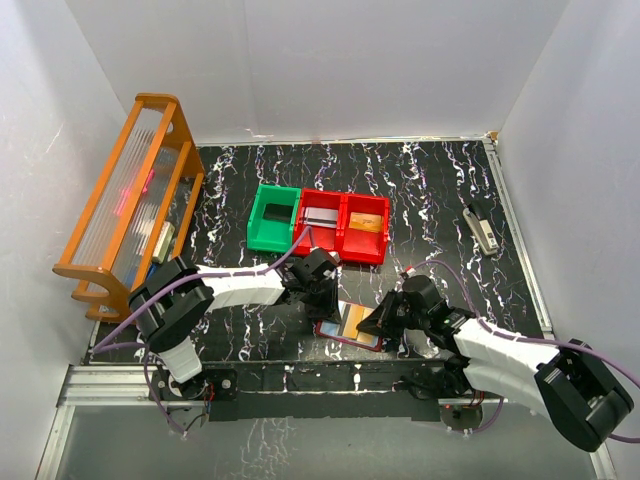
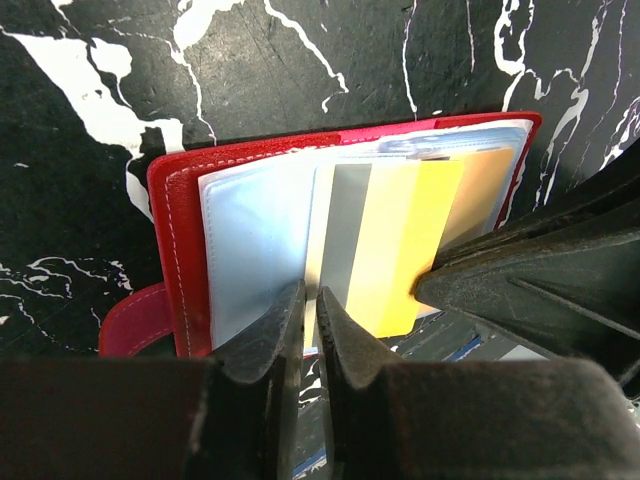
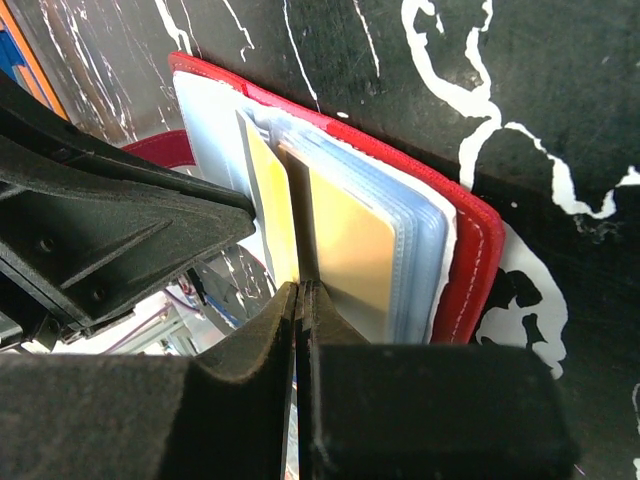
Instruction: Take the credit cards out of the card holder
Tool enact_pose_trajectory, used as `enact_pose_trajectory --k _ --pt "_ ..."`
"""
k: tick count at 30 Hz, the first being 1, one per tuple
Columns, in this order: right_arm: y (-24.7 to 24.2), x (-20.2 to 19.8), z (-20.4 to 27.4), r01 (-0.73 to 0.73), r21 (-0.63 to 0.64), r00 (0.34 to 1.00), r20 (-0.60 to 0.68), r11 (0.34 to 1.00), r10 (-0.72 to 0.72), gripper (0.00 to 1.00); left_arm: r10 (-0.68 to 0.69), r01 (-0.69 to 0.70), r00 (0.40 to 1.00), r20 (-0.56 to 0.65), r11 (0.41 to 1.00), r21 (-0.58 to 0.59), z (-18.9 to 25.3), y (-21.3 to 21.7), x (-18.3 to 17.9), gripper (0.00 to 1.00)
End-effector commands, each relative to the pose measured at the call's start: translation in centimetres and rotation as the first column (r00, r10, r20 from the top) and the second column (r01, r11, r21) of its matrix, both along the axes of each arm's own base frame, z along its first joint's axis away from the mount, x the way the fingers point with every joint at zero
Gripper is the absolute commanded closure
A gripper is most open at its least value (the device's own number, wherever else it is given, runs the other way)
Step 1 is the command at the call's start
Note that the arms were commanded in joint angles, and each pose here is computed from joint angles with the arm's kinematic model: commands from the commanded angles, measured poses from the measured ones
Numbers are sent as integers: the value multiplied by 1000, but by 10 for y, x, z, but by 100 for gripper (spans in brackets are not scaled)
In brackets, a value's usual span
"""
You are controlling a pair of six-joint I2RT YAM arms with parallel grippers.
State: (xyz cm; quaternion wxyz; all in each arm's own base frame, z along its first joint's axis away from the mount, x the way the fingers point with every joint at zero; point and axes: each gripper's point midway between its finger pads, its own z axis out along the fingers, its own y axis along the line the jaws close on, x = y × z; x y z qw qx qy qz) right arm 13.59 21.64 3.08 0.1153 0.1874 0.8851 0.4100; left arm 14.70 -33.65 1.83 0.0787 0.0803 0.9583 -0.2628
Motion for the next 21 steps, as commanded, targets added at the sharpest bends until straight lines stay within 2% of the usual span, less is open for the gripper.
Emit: enact_pose_trajectory --k 1,2,5,8,11,14,16,21 --pt "2 15 12 38 17 998 49 999 -39 100 15 -9 999 -32 985 174 -26 42 -15 90" --pt "5 17 15 46 44 997 54 998 -48 99 13 -8 999 -33 985 173 -26 41 -16 90" --pt "15 22 24 54 141 996 70 989 -64 84 9 -3 999 -37 986 164 -27 39 -16 90" --pt "17 25 18 46 108 997 56 993 -52 77 2 5 999 -41 986 169 -26 37 -15 92" --pt "17 26 9 25 58 999 39 998 -27 78 11 -5 999 -32 985 171 -24 39 -14 92" --pt "18 25 6 18 54 1000 24 998 -20 86 15 -9 999 -30 984 176 -24 41 -15 93" --pt "17 24 6 22 54 999 25 998 -23 88 19 -13 999 -31 983 183 -25 44 -15 93" --pt "7 23 6 56 23 998 39 998 -57 82 28 -23 999 -27 982 187 -25 45 -15 93"
